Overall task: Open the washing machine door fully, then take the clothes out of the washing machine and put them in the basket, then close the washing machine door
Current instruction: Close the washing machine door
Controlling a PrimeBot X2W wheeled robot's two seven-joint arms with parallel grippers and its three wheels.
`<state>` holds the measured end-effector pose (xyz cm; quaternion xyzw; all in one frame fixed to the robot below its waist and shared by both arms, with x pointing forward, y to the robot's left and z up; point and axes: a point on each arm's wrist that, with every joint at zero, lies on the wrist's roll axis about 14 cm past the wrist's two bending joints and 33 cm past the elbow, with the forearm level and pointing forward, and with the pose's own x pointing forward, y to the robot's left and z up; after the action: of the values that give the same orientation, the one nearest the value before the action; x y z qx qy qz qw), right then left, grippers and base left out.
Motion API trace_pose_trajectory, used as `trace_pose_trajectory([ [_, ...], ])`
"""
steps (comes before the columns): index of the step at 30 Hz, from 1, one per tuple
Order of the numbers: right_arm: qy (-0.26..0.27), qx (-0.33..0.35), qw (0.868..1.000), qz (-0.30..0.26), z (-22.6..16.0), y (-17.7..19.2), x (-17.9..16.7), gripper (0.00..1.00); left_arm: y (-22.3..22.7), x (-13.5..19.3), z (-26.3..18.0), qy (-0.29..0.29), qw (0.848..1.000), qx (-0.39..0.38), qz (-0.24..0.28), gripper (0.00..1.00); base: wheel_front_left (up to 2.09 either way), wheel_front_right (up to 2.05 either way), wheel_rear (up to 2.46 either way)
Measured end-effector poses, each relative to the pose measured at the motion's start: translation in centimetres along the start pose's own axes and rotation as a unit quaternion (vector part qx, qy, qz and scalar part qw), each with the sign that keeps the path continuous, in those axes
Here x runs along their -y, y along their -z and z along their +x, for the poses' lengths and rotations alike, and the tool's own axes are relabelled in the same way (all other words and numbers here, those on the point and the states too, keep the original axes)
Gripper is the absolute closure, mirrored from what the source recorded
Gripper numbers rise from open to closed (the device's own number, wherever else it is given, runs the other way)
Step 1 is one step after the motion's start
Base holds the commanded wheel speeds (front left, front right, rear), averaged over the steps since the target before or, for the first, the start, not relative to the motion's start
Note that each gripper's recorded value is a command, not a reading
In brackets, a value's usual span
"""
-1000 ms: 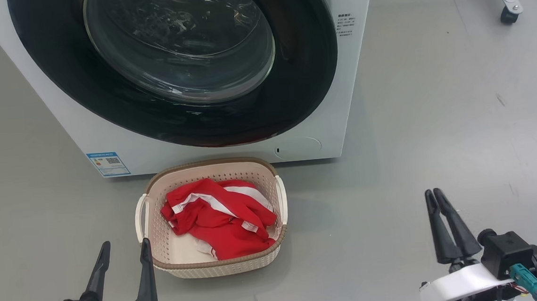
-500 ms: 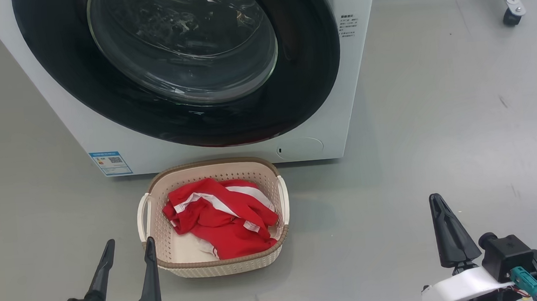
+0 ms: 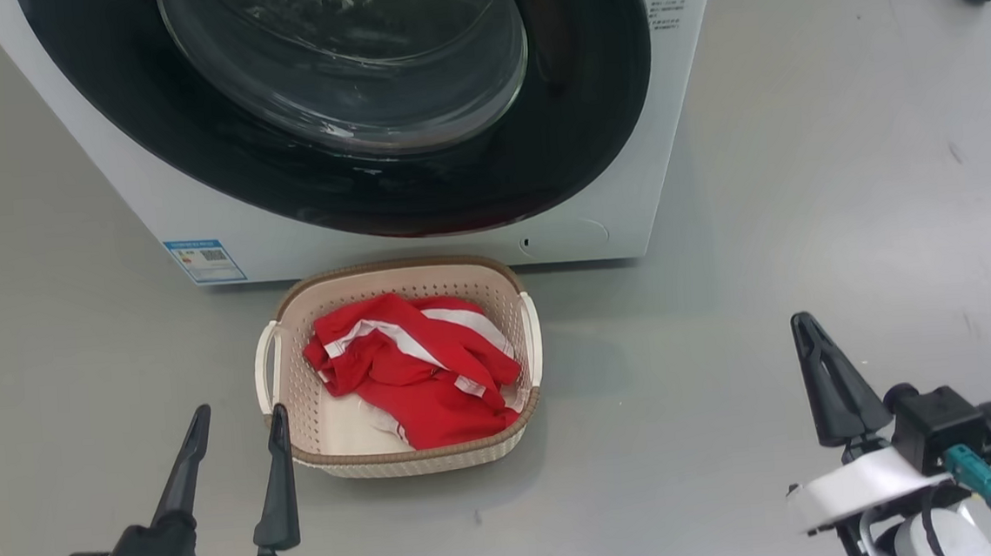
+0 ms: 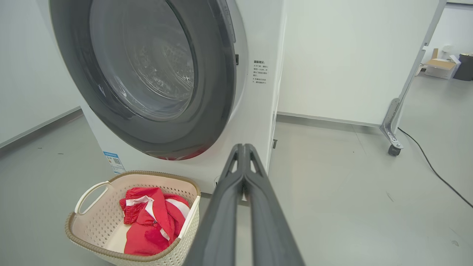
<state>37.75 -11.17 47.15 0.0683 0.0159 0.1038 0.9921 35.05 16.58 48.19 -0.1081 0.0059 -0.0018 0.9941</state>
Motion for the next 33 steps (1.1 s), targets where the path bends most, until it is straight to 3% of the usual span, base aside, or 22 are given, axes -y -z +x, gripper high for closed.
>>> trace_pose_trajectory([
  [18, -0.069, 0.044, 0.995, -0.055, 10.2, -2.1, 0.8, 1.00, 0.6, 0.2, 4.4, 0.004, 1.000, 0.002, 0.009, 0.00, 0.00, 0.00, 0.00],
  [33, -0.171, 0.065, 0.981, -0.067, 17.4, -2.4, -4.4, 1.00, 2.0, -1.4, 6.0, -0.019, 1.000, -0.014, 0.015, 0.00, 0.00, 0.00, 0.00],
])
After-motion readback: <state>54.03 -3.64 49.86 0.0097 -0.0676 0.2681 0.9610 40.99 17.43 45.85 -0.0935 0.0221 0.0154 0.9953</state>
